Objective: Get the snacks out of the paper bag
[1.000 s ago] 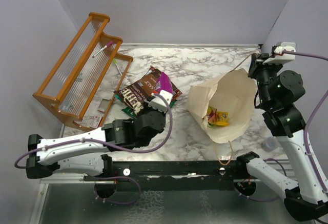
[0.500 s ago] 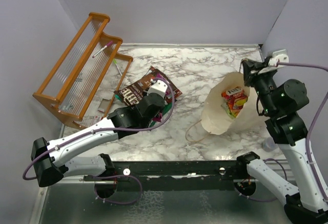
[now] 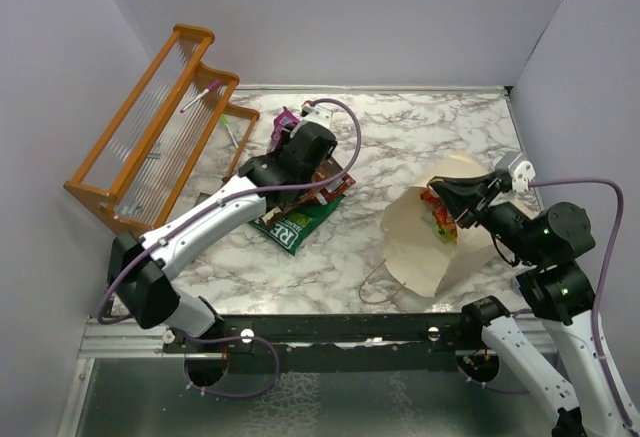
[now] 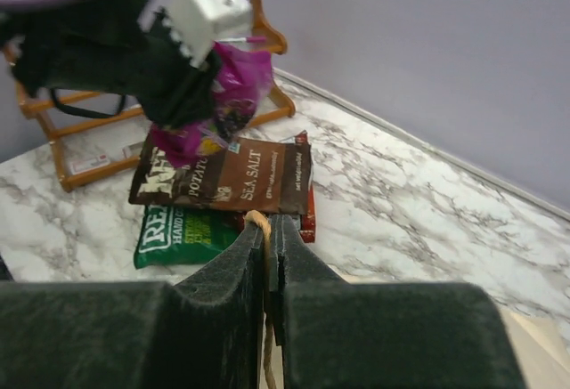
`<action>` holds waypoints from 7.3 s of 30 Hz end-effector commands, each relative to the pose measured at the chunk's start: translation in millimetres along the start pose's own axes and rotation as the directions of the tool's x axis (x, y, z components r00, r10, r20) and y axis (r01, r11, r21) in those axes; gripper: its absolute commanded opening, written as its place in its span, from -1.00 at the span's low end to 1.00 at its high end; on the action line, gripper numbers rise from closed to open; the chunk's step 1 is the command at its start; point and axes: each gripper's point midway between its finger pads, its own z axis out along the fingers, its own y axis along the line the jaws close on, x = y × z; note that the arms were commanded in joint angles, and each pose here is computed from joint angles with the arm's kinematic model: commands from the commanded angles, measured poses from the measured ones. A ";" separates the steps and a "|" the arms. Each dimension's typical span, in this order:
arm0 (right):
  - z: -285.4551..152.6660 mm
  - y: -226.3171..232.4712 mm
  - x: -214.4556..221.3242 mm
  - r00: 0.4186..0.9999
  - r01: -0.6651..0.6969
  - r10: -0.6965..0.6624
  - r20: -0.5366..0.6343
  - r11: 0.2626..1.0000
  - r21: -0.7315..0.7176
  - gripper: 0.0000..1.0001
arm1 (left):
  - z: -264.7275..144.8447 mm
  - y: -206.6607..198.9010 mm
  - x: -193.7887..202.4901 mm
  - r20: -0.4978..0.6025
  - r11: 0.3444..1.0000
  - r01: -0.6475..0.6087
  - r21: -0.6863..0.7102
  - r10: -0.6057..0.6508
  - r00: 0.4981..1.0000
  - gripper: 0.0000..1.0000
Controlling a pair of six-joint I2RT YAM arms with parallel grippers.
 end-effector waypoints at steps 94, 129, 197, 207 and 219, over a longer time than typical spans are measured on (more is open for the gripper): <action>-49.2 9.9 -47.7 0.973 -0.091 0.072 0.218 0.993 0.075 -0.95 | -71.6 -395.6 50.4 0.818 0.417 -0.872 0.257 0.386 0.426 0.28; -60.1 18.1 -59.0 0.973 -0.107 0.092 0.210 0.993 0.058 -0.95 | -10.1 -393.7 -7.5 0.749 0.633 -0.766 0.115 0.452 0.485 -1.00; -58.5 5.1 -46.1 0.982 -0.073 0.049 0.185 0.990 0.124 -0.95 | -133.9 -383.2 80.5 0.648 0.488 -0.737 0.467 0.379 0.661 -0.29; -59.5 6.8 -56.1 0.980 -0.062 0.039 0.193 0.991 0.117 -0.95 | -112.1 -374.8 71.2 0.641 0.540 -0.706 0.457 0.351 0.683 -0.41; -56.8 2.0 -48.1 0.981 -0.066 0.039 0.190 0.989 0.136 -0.95 | -171.9 -329.0 29.8 0.655 0.505 -0.652 0.565 0.205 0.727 -1.00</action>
